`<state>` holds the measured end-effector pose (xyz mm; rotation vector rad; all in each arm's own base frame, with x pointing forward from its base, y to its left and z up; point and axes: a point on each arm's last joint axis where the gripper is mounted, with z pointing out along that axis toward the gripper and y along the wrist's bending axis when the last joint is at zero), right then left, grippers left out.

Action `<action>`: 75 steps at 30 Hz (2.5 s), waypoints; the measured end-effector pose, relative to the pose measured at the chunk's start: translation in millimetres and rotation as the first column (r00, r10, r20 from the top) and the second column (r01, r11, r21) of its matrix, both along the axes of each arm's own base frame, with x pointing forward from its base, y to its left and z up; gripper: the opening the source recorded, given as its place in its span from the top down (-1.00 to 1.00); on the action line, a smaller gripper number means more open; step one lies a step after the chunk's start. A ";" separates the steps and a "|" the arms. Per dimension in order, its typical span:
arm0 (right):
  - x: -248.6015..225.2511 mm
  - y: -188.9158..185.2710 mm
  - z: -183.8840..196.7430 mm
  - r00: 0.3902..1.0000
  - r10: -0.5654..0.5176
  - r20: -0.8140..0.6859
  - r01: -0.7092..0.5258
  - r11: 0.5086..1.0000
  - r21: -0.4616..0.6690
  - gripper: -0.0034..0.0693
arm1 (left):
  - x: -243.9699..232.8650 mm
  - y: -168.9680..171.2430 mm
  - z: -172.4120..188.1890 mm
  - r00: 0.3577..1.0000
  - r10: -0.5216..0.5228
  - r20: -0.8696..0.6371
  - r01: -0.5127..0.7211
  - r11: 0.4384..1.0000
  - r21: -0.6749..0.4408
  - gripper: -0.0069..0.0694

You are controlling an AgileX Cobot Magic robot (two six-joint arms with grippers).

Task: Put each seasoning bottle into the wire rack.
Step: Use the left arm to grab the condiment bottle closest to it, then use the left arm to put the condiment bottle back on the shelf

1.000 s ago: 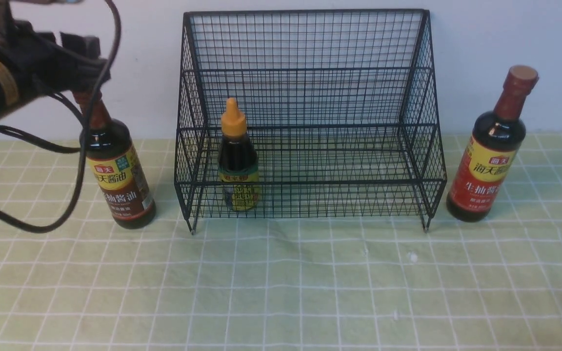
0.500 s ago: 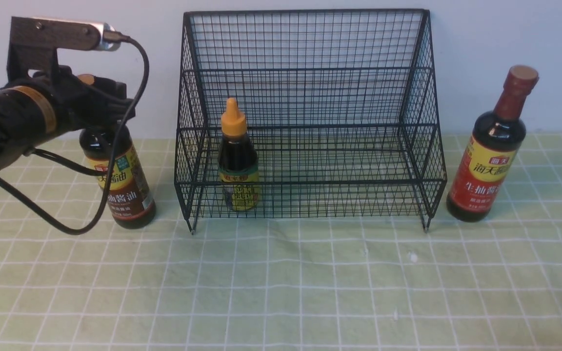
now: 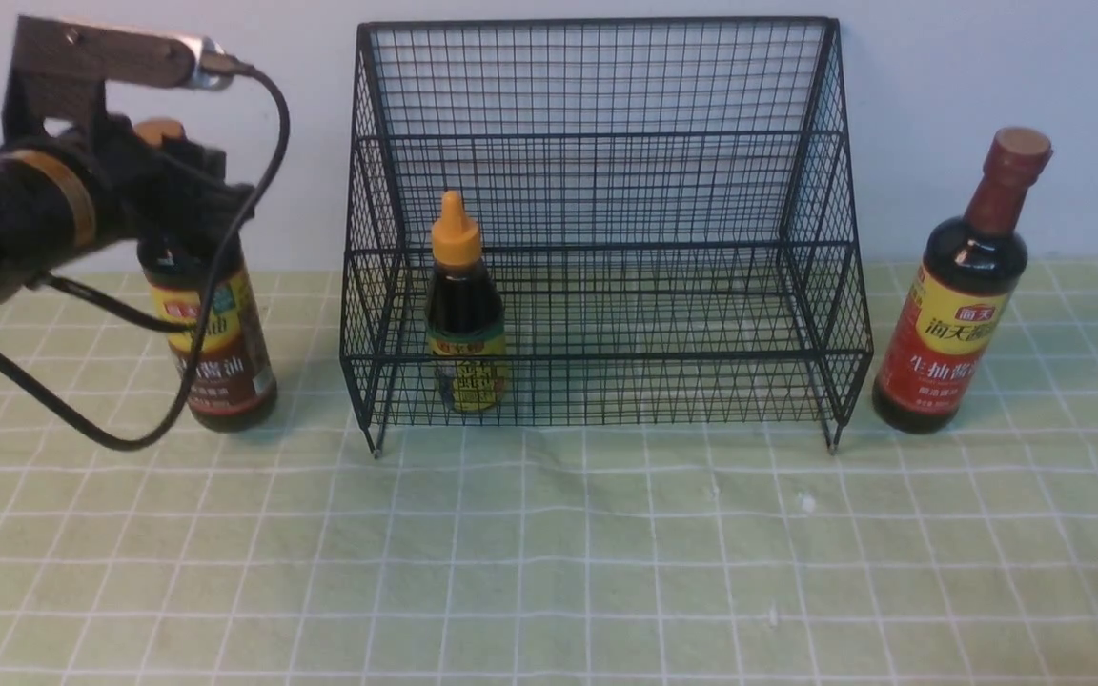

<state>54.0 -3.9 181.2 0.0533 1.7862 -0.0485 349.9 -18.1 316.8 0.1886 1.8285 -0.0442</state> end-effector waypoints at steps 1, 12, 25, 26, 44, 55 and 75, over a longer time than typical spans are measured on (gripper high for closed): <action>0.0 0.0 0.0 1.000 0.000 0.000 0.000 1.000 0.000 0.95 | -1.0 0.0 11.2 0.999 0.000 0.033 0.000 1.000 -0.001 0.14; 0.0 0.0 0.0 1.000 0.000 0.000 0.000 1.000 0.000 0.95 | -9.6 -32.1 129.5 0.922 -0.085 0.377 0.140 0.983 -0.122 0.14; 0.0 0.0 0.0 1.000 0.000 0.000 0.000 1.000 0.000 0.95 | 43.3 -88.9 94.9 0.931 -0.204 0.301 0.252 0.959 -0.131 0.14; 0.0 0.0 0.0 1.000 0.000 0.000 0.000 1.000 0.000 0.95 | 47.5 -91.6 90.6 0.933 -0.208 0.292 0.255 0.958 -0.132 0.14; 0.0 0.0 0.0 1.000 0.000 0.000 0.000 1.000 0.000 0.95 | 79.1 -112.4 32.3 0.961 -0.238 0.144 0.251 0.965 -0.077 0.14; 0.0 0.0 0.0 1.000 0.000 0.000 0.000 1.000 0.000 0.95 | 82.6 -129.6 6.4 0.984 -0.175 0.021 0.175 0.984 -0.032 0.14; 0.0 0.0 0.0 1.000 0.000 0.000 0.000 1.000 0.000 0.95 | 64.9 -128.5 45.2 0.988 -0.132 0.080 0.140 0.985 -0.097 -0.16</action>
